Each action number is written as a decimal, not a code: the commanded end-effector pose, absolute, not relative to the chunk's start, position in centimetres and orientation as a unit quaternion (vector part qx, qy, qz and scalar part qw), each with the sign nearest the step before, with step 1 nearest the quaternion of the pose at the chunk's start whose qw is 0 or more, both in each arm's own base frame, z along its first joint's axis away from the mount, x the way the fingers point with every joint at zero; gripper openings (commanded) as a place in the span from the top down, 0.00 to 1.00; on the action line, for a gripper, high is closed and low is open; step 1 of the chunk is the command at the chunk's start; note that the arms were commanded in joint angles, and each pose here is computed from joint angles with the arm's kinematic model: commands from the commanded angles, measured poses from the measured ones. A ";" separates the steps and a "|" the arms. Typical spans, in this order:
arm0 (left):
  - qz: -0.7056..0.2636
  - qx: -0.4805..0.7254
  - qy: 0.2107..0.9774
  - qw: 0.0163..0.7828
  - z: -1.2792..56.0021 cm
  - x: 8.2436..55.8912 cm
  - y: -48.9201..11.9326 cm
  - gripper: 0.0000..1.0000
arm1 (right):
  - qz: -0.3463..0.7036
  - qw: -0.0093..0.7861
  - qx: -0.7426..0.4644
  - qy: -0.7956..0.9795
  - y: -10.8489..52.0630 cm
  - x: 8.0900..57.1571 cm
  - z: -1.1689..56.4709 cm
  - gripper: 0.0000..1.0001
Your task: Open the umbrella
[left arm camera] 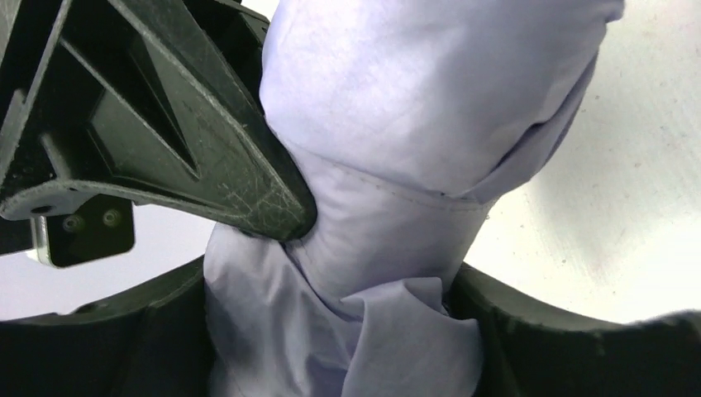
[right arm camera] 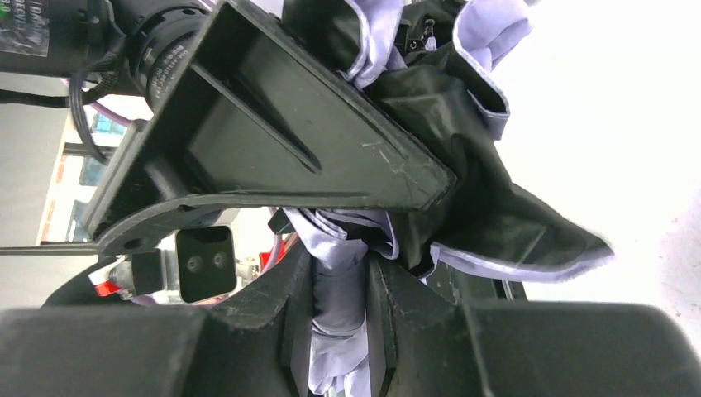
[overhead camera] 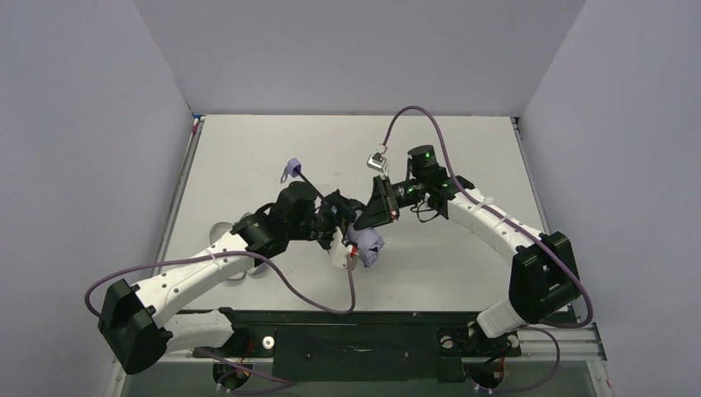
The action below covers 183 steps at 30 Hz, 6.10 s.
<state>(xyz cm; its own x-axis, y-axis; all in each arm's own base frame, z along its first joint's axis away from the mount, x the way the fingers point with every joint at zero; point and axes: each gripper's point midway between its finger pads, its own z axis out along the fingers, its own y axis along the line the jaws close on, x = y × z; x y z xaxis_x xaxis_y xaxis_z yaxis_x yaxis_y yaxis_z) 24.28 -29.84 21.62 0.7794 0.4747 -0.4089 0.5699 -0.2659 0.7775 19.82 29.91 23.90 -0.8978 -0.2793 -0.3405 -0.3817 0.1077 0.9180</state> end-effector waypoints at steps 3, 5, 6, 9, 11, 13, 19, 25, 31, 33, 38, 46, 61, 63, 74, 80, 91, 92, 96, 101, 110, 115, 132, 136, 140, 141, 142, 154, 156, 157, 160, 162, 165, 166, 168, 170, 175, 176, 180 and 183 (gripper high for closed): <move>-0.041 0.767 0.336 0.546 24.4 25.0 -29.5 0.71 | 0.666 0.086 -0.298 0.679 29.8 18.5 29.5 0.81; -0.074 0.751 0.349 0.555 25.6 24.5 -29.7 0.84 | 0.655 0.127 -0.286 0.687 29.4 20.4 30.3 0.56; -0.091 0.743 0.348 0.564 26.6 24.2 -30.0 0.88 | 0.649 0.160 -0.282 0.689 28.7 21.7 31.3 0.42; -0.142 0.699 0.389 0.583 28.3 23.8 -30.4 0.99 | 0.598 0.284 -0.239 0.710 26.4 27.5 33.6 0.30; -0.184 0.644 0.430 0.605 30.4 24.0 -31.0 1.00 | 0.538 0.392 -0.193 0.721 23.2 32.3 36.1 0.23; -0.243 0.582 0.477 0.613 32.7 24.5 -31.5 1.00 | 0.464 0.496 -0.161 0.716 19.5 35.7 38.9 0.14; -0.439 0.342 0.563 0.611 40.4 27.4 -30.8 1.00 | 0.314 0.653 -0.134 0.677 13.5 36.7 43.4 0.00; -0.518 0.264 0.541 0.608 44.1 28.6 -30.5 1.00 | 0.408 0.592 -0.158 0.677 17.5 33.3 42.0 0.04; -0.572 0.267 0.521 0.575 44.9 27.8 -31.3 1.00 | 0.431 0.592 -0.162 0.661 21.8 30.1 42.4 0.00; -0.586 0.272 0.514 0.564 45.0 27.4 -31.5 1.00 | 0.465 0.581 -0.163 0.647 22.8 29.6 43.3 0.00; -0.612 0.289 0.505 0.535 44.7 26.7 -32.4 1.00 | 0.523 0.570 -0.167 0.611 24.5 29.5 45.6 0.02; -0.633 0.288 0.497 0.518 45.2 26.3 -33.1 1.00 | 0.545 0.549 -0.204 0.600 27.1 29.3 45.8 0.02; -0.645 0.307 0.493 0.496 45.0 25.2 -34.7 1.00 | 0.544 0.548 -0.203 0.602 28.9 30.2 45.2 0.36; -0.646 0.307 0.493 0.495 44.9 25.2 -34.8 1.00 | 0.543 0.549 -0.200 0.603 28.9 30.3 45.1 0.49; -0.568 0.293 0.565 0.522 41.3 28.3 -31.2 0.29 | 0.525 0.579 -0.178 0.598 26.5 31.4 46.5 1.00; -0.433 0.342 0.621 0.556 37.0 29.4 -27.8 0.24 | 0.509 0.584 -0.165 0.611 25.0 32.1 46.5 1.00; -0.331 0.410 0.677 0.514 31.7 28.1 -29.5 0.31 | 0.446 0.565 -0.097 0.687 23.7 34.0 43.5 1.00; -0.321 0.417 0.679 0.511 31.2 27.9 -30.1 0.31 | 0.448 0.559 -0.089 0.692 23.7 34.0 43.2 1.00; -0.297 0.435 0.682 0.507 30.7 28.1 -31.6 0.34 | 0.454 0.542 -0.059 0.704 23.6 34.2 42.0 1.00; -0.258 0.460 0.711 0.465 28.4 28.7 -33.1 0.40 | 0.467 0.536 -0.036 0.702 23.6 34.3 41.7 1.00; -0.214 0.469 0.747 0.421 24.6 29.2 -32.6 0.55 | 0.464 0.545 -0.008 0.698 22.2 35.3 42.5 1.00; -0.203 0.477 0.761 0.390 21.7 27.9 -31.1 0.56 | 0.462 0.559 0.010 0.688 20.5 36.5 43.7 1.00; -0.170 0.512 0.792 0.285 13.2 23.6 -26.4 0.57 | 0.466 0.598 0.030 0.651 17.1 37.9 47.8 1.00; -0.170 0.513 0.797 0.270 12.2 22.6 -25.6 0.59 | 0.459 0.610 0.034 0.645 16.0 38.4 48.5 1.00; -0.167 0.519 0.797 0.260 11.5 21.9 -24.9 0.65 | 0.452 0.619 0.038 0.642 15.2 38.8 49.0 1.00; -0.166 0.522 0.797 0.256 11.2 21.6 -24.6 0.67 | 0.450 0.621 0.039 0.641 14.9 38.8 49.1 1.00; -0.165 0.524 0.796 0.253 11.1 21.5 -24.5 0.69 | 0.450 0.622 0.041 0.640 14.8 38.8 49.1 1.00; -0.153 0.541 0.801 0.207 8.2 18.6 -21.5 0.79 | 0.451 0.666 0.062 0.591 10.9 39.5 52.9 1.00; -0.153 0.542 0.802 0.200 7.8 18.1 -21.1 0.79 | 0.450 0.669 0.065 0.588 10.4 39.7 53.2 1.00; -0.153 0.541 0.803 0.196 7.5 18.0 -20.9 0.79 | 0.448 0.670 0.066 0.588 10.1 39.8 53.2 1.00; -0.162 0.542 0.799 0.203 8.1 18.3 -21.7 0.79 | 0.453 0.658 0.069 0.598 10.5 39.9 52.0 1.00; -0.174 0.537 0.791 0.235 10.7 20.0 -23.7 0.77 | 0.465 0.640 0.061 0.609 12.1 39.6 50.6 1.00; -0.187 0.522 0.786 0.275 14.2 22.5 -26.3 0.66 | 0.484 0.614 0.035 0.623 14.9 38.2 48.6 1.00; -0.199 0.509 0.781 0.302 16.6 23.6 -27.6 0.62 | 0.490 0.602 0.024 0.629 16.1 37.6 47.7 1.00; -0.230 0.492 0.765 0.346 20.5 24.8 -29.5 0.45 | 0.497 0.590 0.005 0.636 17.5 36.8 46.6 1.00; -0.280 0.479 0.739 0.384 24.4 24.8 -30.9 0.28 | 0.498 0.583 -0.009 0.642 18.3 36.2 45.8 1.00; -0.418 0.432 0.648 0.469 33.4 24.2 -31.1 0.03 | 0.495 0.572 -0.034 0.653 19.5 35.1 43.8 1.00; -0.426 0.420 0.622 0.505 35.7 24.4 -30.9 0.03 | 0.497 0.572 -0.040 0.651 19.6 34.7 43.8 1.00; -0.420 0.357 0.614 0.565 40.1 26.7 -30.1 0.03 | 0.506 0.566 -0.063 0.647 20.6 33.5 43.2 1.00; -0.436 0.337 0.616 0.563 42.1 27.4 -30.7 0.03 | 0.525 0.564 -0.085 0.632 21.7 32.2 43.7 1.00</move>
<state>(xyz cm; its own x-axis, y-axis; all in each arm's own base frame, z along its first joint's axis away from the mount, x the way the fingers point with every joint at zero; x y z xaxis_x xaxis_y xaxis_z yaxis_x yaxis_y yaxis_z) 26.80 -29.31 36.61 -0.1544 0.0728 -0.9853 0.9004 0.4208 -0.1100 35.29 20.54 37.69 -0.4972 0.4740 -0.7267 -0.5087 0.5192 0.6867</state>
